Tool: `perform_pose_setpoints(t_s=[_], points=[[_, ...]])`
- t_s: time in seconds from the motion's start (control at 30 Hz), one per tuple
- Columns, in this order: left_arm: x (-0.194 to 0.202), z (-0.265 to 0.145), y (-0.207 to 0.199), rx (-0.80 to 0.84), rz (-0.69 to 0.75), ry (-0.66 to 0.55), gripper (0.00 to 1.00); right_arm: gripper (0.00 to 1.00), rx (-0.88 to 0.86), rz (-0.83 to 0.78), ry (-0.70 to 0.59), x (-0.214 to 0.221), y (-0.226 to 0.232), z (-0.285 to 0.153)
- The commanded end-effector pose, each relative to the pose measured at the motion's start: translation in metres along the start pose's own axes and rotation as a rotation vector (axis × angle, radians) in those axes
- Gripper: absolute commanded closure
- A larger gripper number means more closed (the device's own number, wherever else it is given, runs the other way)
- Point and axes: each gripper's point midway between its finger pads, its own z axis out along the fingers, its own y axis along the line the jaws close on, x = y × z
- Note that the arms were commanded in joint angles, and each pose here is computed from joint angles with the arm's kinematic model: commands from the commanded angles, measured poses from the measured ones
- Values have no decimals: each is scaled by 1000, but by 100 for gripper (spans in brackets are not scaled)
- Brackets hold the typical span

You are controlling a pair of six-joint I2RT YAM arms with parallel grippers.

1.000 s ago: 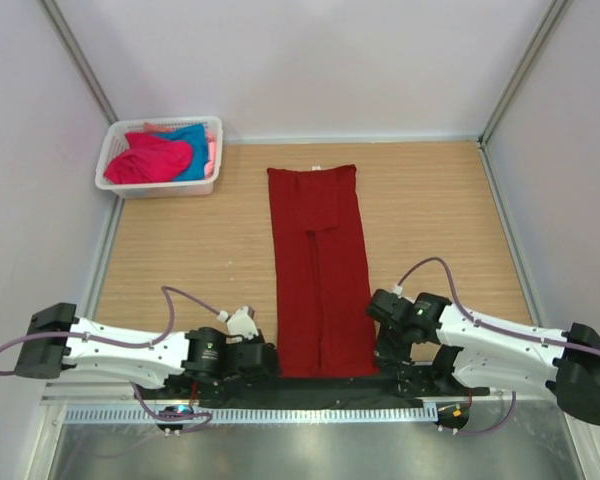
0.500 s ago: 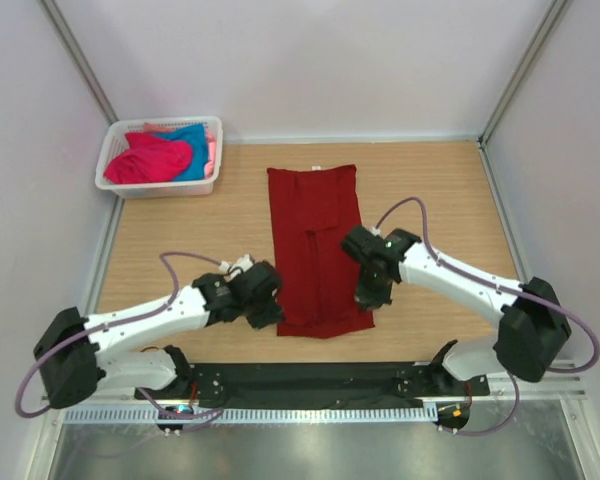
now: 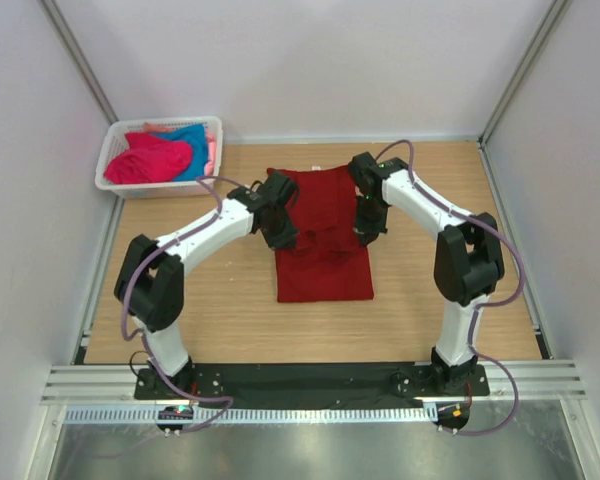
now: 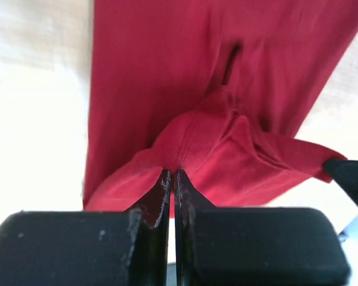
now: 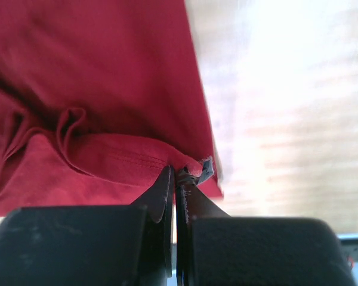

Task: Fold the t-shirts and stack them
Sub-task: Fold the tshirt

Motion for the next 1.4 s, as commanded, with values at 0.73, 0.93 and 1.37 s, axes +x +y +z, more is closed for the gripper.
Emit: perform_pose_setpoints(t_s=[0.73, 0.93, 1.37], points=[[-85, 49, 15, -60, -65, 37, 100, 99, -130, -61, -41, -100, 27, 33], [-88, 58, 21, -96, -80, 48, 100, 96, -141, -62, -21, -105, 32, 45], [-90, 13, 15, -78, 107, -64, 63, 68, -117, 26, -106, -100, 19, 1]])
